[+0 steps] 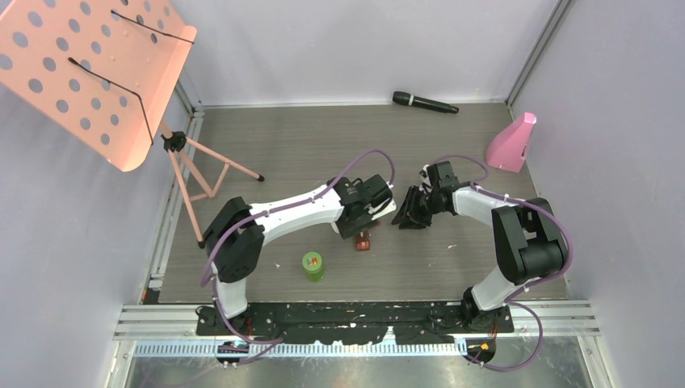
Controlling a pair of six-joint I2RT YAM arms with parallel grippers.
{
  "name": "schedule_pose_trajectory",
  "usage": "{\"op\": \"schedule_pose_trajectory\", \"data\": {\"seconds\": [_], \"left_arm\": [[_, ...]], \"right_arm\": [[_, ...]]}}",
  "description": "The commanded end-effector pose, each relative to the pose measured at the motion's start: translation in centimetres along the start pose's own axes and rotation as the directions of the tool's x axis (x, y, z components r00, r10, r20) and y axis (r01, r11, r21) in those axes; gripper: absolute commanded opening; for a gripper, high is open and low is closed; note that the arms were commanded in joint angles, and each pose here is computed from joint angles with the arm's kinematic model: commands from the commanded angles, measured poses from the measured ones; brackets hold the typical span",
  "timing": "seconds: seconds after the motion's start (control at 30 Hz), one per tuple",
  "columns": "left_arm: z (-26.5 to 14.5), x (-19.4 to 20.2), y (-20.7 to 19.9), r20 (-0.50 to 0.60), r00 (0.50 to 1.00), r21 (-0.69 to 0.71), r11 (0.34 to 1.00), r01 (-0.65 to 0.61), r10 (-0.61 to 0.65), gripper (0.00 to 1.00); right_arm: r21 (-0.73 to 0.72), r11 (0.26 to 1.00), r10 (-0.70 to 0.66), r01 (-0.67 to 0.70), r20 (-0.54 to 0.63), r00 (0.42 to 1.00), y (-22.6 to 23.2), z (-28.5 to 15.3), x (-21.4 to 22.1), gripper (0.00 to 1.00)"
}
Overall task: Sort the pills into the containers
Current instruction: Pick up the lid of the pill bottle at the center of the board.
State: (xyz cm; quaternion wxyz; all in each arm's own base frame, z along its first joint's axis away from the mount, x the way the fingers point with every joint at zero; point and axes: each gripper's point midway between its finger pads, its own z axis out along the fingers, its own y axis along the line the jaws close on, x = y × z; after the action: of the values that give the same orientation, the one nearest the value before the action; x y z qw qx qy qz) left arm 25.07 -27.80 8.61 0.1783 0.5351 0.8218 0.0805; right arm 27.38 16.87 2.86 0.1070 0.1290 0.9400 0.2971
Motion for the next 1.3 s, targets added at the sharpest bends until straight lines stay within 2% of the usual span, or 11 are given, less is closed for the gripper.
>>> {"op": "schedule_pose_trajectory", "data": {"seconds": [0.0, 0.2, 0.37, 0.6, 0.73, 0.83, 0.9, 0.97, 1.03, 1.2, 1.27], "left_arm": [[-1.6, -1.8, 1.1, 0.144, 0.988, -0.029, 0.997, 0.067, -0.062, 0.0], [-3.4, -2.8, 1.4, 0.323, 0.937, 0.018, 0.991, 0.131, -0.129, 0.0], [-6.0, -4.0, 2.9, 0.513, 0.826, 0.085, 0.972, 0.22, -0.232, 0.0], [-11.8, -6.3, 5.6, 0.779, 0.542, 0.214, 0.946, 0.243, -0.316, 0.0], [-17.9, -7.8, 7.8, 0.915, 0.263, 0.264, 0.946, 0.186, -0.307, 0.0], [-22.2, -8.0, 9.4, 0.951, 0.029, 0.3, 0.942, 0.148, -0.307, 0.0], [-24.3, -8.2, 9.9, 0.95, -0.081, 0.308, 0.946, 0.105, -0.301, 0.0], [-25.7, -8.5, 9.5, 0.943, -0.13, 0.312, 0.949, 0.034, -0.306, 0.0], [-26.7, -8.8, 8.9, 0.938, -0.159, 0.307, 0.951, -0.026, -0.307, 0.0], [-29.6, -8.7, 9.7, 0.886, -0.325, 0.319, 0.943, -0.091, -0.331, 0.0], [-29.3, -9.0, 9.9, 0.877, -0.313, 0.345, 0.931, -0.114, -0.364, 0.0]], "right_arm": [[-0.008, 1.0, -0.018, 0.018, 0.029, 0.999, 0.3, 0.0, -0.9, 0.37], [-0.022, 0.999, -0.027, 0.027, 0.031, 0.999, 0.5, 0.0, -1.0, 0.37], [-0.043, 0.998, -0.046, 0.049, 0.055, 0.997, 1.3, -0.5, -1.5, 0.38], [-0.016, 0.995, -0.097, 0.1, 0.133, 0.986, 2.7, -2.9, -3.7, 0.39], [0.065, 0.991, -0.128, 0.117, 0.197, 0.972, 2.1, -4.6, -5.6, 0.44], [0.162, 0.977, -0.174, 0.136, 0.25, 0.952, 1.6, -6.3, -7.5, 0.6], [0.25, 0.957, -0.218, 0.149, 0.278, 0.936, 0.6, -7.3, -8.5, 0.73], [0.347, 0.926, -0.262, 0.152, 0.298, 0.918, -0.7, -8.2, -9.6, 0.89], [0.455, 0.879, -0.298, 0.144, 0.288, 0.91, -2.4, -8.9, -10.4, 1.0], [0.557, 0.811, -0.326, 0.179, 0.177, 0.929, -5.2, -7.2, -10.4, 0.95], [0.559, 0.804, -0.335, 0.202, 0.146, 0.931, -5.4, -6.3, -10.0, 0.96]]}}
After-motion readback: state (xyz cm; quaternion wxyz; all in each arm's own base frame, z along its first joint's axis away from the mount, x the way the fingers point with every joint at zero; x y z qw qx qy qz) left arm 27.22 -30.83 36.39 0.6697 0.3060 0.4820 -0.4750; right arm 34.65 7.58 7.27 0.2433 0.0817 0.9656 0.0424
